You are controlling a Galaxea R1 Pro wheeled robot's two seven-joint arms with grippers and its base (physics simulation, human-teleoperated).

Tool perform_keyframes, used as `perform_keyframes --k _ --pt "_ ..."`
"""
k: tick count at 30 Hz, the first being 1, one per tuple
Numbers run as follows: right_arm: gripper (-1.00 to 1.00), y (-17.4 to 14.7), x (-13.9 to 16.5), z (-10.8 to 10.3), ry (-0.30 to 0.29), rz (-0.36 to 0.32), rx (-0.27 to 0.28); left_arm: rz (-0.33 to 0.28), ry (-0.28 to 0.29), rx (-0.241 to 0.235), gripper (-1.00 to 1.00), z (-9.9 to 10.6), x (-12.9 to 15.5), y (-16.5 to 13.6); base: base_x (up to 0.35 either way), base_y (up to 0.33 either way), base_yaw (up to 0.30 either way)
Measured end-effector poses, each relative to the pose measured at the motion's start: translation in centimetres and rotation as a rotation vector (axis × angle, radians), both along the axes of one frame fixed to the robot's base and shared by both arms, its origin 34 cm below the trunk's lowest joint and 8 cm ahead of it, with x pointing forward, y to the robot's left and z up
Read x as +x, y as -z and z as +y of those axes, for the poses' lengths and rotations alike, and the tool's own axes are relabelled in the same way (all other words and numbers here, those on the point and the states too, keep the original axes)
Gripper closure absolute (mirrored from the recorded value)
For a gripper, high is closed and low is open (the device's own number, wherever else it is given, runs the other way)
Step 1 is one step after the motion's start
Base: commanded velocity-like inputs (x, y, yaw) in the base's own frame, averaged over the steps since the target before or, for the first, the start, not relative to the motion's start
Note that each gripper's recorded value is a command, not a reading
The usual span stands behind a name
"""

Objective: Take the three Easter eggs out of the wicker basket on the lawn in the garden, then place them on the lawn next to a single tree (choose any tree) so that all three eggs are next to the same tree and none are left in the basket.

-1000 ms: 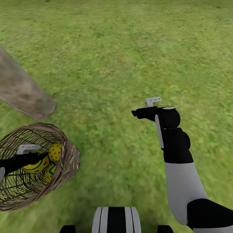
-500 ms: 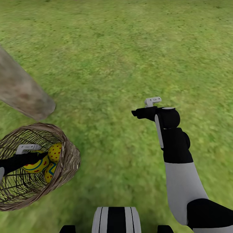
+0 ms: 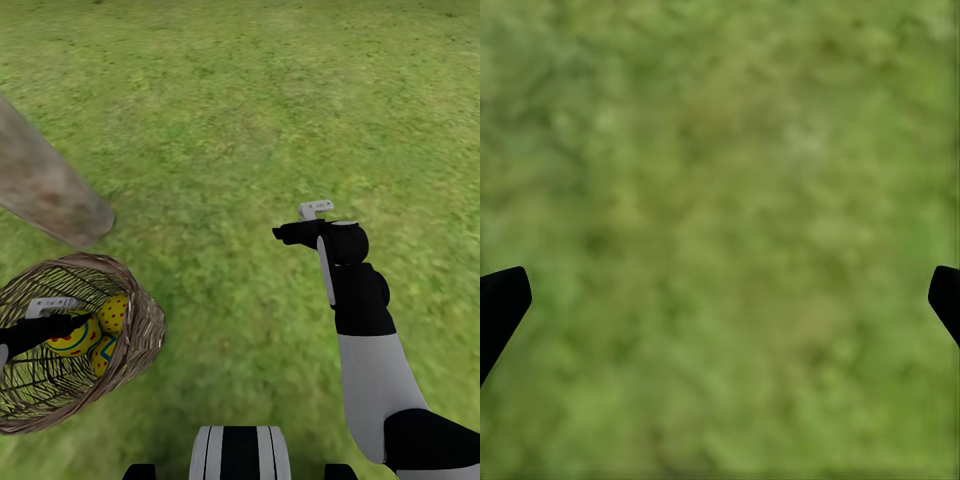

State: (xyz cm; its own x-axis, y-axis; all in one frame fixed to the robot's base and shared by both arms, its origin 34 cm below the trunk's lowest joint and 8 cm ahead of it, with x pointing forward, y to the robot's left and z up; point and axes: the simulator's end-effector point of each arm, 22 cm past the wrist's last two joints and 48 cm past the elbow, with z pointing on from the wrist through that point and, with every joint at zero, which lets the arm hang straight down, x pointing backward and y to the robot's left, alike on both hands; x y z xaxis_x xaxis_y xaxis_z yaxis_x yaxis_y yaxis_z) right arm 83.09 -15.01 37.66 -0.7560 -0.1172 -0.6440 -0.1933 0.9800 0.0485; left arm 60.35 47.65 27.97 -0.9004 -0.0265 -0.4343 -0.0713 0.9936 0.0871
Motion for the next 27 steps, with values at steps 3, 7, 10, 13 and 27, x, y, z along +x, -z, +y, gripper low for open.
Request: perform_keyframes --k 3,7,10,13,27 --pt "-1.00 0.2 0.0 0.0 0.000 0.004 -0.001 0.002 -0.003 0.005 -1.00 0.1 0.0 0.0 0.000 0.000 0.000" --pt "-1.00 0.3 -0.1 0.2 -0.001 0.008 0.001 0.004 -0.004 0.010 -1.00 0.2 -0.1 0.0 0.000 0.000 0.000" --pt "-1.00 0.3 0.0 0.3 -0.002 0.010 0.002 0.007 -0.009 0.022 -1.00 0.5 -0.2 0.1 0.000 0.000 0.000" --pt "-1.00 0.3 0.0 0.4 -0.003 0.011 0.003 0.012 -0.013 0.028 -1.00 0.7 -0.3 0.2 0.000 0.000 0.000" --pt "-1.00 0.2 0.1 0.6 -0.004 0.010 0.007 0.035 -0.059 0.101 -1.00 2.8 -1.1 0.6 0.000 0.000 0.000"
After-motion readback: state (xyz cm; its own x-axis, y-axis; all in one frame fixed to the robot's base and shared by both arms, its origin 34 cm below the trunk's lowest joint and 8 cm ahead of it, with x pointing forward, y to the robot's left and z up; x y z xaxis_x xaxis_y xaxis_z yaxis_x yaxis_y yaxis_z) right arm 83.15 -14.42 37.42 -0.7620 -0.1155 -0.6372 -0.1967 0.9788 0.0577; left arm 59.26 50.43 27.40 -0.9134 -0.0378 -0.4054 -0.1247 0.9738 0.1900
